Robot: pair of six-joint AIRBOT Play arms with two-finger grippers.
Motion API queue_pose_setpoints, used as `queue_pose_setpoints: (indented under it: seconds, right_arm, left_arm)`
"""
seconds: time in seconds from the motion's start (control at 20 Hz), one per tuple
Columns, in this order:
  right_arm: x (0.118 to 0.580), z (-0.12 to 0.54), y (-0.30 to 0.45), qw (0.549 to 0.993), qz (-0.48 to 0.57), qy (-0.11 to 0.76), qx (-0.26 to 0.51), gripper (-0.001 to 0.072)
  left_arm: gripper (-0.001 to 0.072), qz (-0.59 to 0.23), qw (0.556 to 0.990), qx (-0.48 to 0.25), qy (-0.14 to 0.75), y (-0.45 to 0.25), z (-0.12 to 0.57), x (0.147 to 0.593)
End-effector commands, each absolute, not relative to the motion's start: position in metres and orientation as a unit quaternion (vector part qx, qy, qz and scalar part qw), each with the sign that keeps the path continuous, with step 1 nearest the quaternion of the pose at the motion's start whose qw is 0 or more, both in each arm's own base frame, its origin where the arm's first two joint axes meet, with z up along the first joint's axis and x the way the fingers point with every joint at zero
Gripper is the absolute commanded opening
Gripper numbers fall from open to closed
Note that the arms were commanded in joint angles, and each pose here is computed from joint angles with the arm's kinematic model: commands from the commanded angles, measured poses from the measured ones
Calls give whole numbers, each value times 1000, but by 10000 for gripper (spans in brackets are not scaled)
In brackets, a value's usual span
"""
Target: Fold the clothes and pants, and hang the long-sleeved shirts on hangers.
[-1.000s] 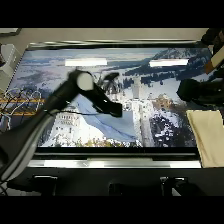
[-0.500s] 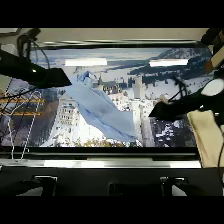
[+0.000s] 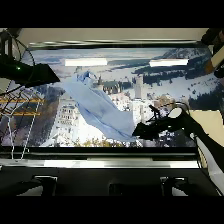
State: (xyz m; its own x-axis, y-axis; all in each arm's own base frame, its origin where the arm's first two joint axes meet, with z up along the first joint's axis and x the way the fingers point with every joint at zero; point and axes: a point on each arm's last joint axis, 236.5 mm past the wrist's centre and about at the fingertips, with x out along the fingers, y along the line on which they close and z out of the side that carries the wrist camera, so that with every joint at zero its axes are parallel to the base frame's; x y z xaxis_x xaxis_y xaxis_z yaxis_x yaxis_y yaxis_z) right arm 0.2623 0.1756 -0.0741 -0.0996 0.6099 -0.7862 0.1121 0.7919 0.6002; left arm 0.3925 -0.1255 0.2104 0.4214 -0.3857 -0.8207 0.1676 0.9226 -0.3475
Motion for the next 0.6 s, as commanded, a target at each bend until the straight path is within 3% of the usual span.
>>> queue_pose_setpoints:
  seconds: [0.0, 0.05, 0.15, 0.25, 0.35, 0.55]
  right_arm:
    - [275, -93, 194, 640, 177, 700, 265, 475]
    - [282, -94, 195, 647, 172, 691, 274, 389]
    - [295, -96, 193, 666, 162, 673, 278, 326]
    - [294, -96, 193, 666, 169, 673, 273, 73]
    - [288, -93, 197, 659, 184, 678, 268, 41]
    - [279, -81, 200, 652, 205, 682, 261, 41]
  left_arm:
    - [616, -162, 837, -108, 512, -124, 210, 393]
    - [616, -161, 837, -109, 512, -122, 210, 393]
    - [617, -150, 839, -113, 511, -113, 209, 396]
    - [629, -125, 840, -124, 514, -92, 203, 403]
    - [694, -82, 845, -145, 508, -60, 184, 419]
    - [695, -12, 841, -270, 469, 3, 116, 470]
